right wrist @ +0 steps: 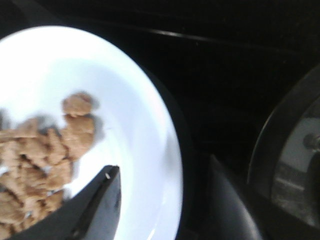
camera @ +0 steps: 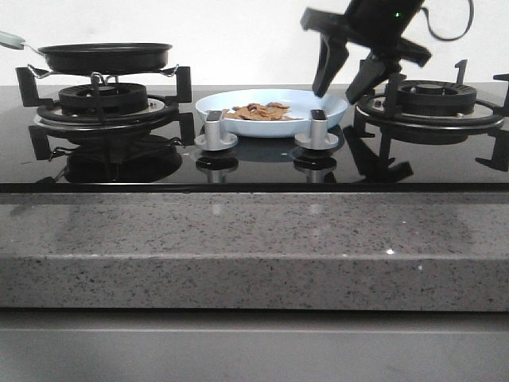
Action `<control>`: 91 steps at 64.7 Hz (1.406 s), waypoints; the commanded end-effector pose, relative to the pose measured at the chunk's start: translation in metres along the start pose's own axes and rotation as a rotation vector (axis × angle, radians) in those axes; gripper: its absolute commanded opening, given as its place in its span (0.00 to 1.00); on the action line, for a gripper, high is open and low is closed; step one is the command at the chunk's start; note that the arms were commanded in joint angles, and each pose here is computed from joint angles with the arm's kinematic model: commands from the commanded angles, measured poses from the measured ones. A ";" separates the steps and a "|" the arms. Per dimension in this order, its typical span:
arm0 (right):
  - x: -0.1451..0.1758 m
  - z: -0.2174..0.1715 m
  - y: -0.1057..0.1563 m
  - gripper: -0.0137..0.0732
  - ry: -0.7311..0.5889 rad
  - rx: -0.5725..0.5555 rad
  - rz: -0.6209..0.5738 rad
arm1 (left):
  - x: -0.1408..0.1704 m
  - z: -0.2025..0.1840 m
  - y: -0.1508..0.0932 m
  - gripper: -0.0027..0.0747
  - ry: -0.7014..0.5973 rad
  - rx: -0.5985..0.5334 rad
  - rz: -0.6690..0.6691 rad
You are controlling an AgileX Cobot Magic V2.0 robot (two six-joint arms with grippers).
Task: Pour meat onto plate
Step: 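Lower the plate of meat back between the burners with the right gripper, then open the right gripper and raise it away from the plate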
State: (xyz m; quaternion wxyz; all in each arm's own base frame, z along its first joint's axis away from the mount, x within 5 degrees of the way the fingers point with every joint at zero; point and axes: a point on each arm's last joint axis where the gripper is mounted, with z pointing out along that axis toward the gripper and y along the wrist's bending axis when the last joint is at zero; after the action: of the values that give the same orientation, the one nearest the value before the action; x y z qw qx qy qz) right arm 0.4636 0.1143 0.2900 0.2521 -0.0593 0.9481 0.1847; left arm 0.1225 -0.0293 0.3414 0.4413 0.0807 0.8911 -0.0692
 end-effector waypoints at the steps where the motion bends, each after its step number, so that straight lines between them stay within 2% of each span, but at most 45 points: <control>1: -0.016 -0.073 0.027 0.65 -0.191 -0.044 -0.062 | -0.014 -0.007 -0.002 0.59 -0.108 0.015 -0.015; 15: -0.001 -0.145 0.068 0.65 -0.317 -0.030 -0.213 | -0.014 -0.007 -0.002 0.59 -0.108 0.015 -0.015; 23: 0.026 -0.158 0.078 0.65 -0.385 -0.031 -0.232 | -0.014 -0.007 -0.002 0.59 -0.108 0.014 -0.014; 32: 0.071 -0.164 0.068 0.65 -0.427 -0.020 -0.209 | -0.014 -0.007 -0.002 0.59 -0.108 0.014 -0.012; 42: 0.126 -0.165 0.051 0.65 -0.383 0.034 -0.223 | -0.015 -0.007 -0.002 0.59 -0.115 0.014 -0.012; 57: 0.191 -0.179 0.034 0.63 -0.316 0.086 -0.242 | -0.015 -0.005 -0.002 0.59 -0.120 0.014 -0.012; 71: 0.234 -0.200 0.024 0.63 -0.302 0.131 -0.211 | -0.013 -0.004 -0.002 0.59 -0.114 0.014 -0.012; 91: 0.276 -0.222 0.019 0.63 -0.322 0.123 -0.213 | -0.013 -0.004 -0.002 0.56 -0.112 0.014 -0.012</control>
State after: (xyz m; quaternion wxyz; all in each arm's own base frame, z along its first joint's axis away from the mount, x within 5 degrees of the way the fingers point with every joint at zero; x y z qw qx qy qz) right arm 0.1250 0.0457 0.3275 0.3811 -0.1179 0.9109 0.1051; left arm 0.1240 -0.0296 0.3403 0.4492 0.0801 0.8871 -0.0701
